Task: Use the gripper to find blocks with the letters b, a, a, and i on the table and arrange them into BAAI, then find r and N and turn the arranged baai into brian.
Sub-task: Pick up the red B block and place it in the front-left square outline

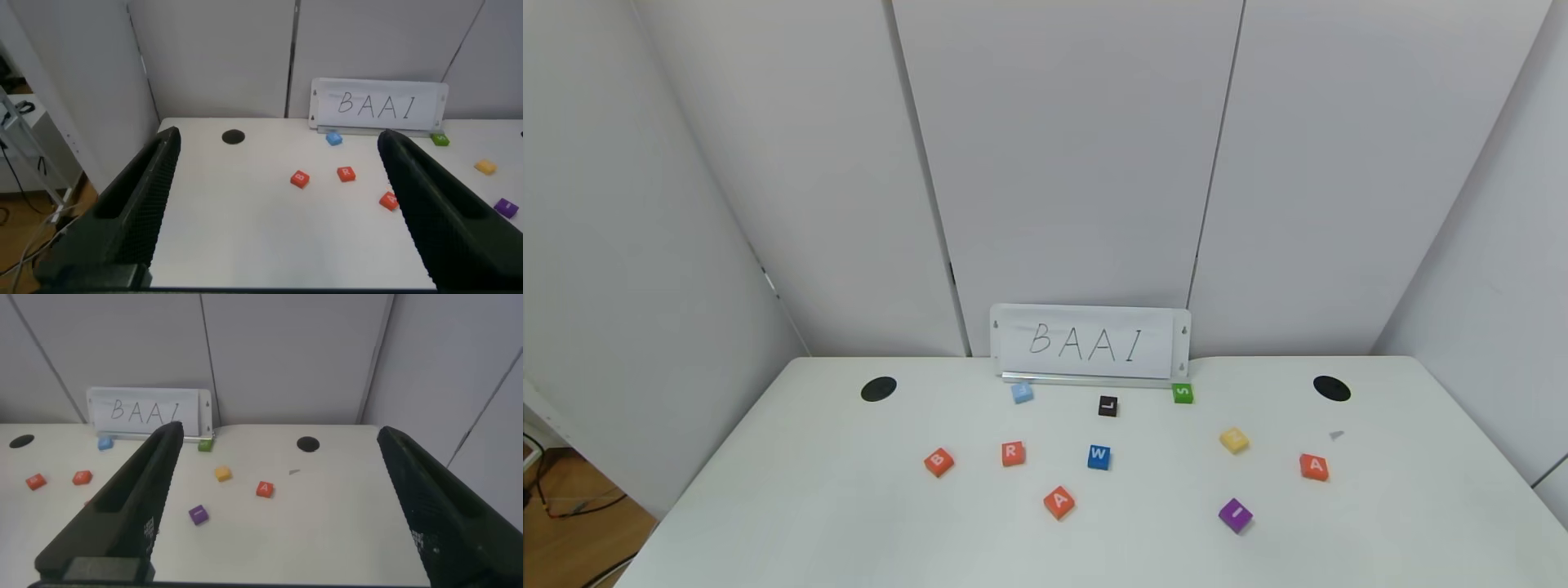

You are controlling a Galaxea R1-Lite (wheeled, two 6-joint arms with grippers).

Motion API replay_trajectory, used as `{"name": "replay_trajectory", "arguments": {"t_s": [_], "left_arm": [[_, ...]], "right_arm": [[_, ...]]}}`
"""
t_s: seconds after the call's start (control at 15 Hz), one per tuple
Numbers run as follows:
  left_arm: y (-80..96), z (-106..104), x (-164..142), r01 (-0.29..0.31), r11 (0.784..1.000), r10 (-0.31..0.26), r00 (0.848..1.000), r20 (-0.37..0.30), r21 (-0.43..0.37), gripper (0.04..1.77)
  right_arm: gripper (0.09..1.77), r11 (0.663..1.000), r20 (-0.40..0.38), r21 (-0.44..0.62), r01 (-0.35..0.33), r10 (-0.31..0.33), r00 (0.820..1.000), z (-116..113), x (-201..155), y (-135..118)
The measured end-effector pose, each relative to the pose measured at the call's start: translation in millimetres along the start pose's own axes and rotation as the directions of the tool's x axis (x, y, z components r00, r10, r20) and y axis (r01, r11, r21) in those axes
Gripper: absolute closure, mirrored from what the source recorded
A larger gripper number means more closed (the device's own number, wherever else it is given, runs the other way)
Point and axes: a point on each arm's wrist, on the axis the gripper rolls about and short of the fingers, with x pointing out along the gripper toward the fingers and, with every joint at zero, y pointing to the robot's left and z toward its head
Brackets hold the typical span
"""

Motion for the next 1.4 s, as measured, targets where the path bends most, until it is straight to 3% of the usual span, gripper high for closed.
{"name": "replay_trajectory", "arguments": {"t_s": [0.33, 0.6, 0.8, 0.93, 1.07, 1.4], "left_arm": [[-2.0, 51.4, 52.5, 0.004, 1.000, -0.001, 0.990, -0.143, 0.025, 0.09], [-3.4, 77.4, 110.7, 0.010, 1.000, -0.001, 0.962, -0.274, 0.030, 0.09], [-4.0, 85.1, 154.1, 0.012, 0.999, 0.003, 0.915, -0.402, 0.034, 0.09], [-4.1, 81.2, 182.5, 0.014, 0.999, 0.005, 0.882, -0.471, 0.036, 0.09], [-4.0, 69.7, 210.1, 0.012, 0.999, 0.010, 0.844, -0.537, 0.037, 0.09], [-0.8, 36.0, 260.4, -0.011, 0.999, 0.032, 0.753, -0.658, 0.036, 0.09]], "right_arm": [[0.15, 1.000, -0.190, 0.000, 0.010, -0.010, 0.982, 50.9, 52.8, 2.9], [0.15, 1.000, -0.349, 0.003, 0.023, -0.021, 0.937, 75.2, 114.4, 3.7], [0.15, 0.999, -0.451, 0.017, 0.035, -0.023, 0.892, 82.4, 165.1, 4.0], [0.15, 0.999, -0.541, 0.019, 0.047, -0.029, 0.840, 78.5, 193.7, 3.7], [0.15, 0.998, -0.605, 0.031, 0.062, -0.031, 0.795, 69.9, 219.2, 3.6], [0.15, 0.996, -0.704, 0.061, 0.066, -0.004, 0.710, 41.5, 261.9, 11.5]]}}
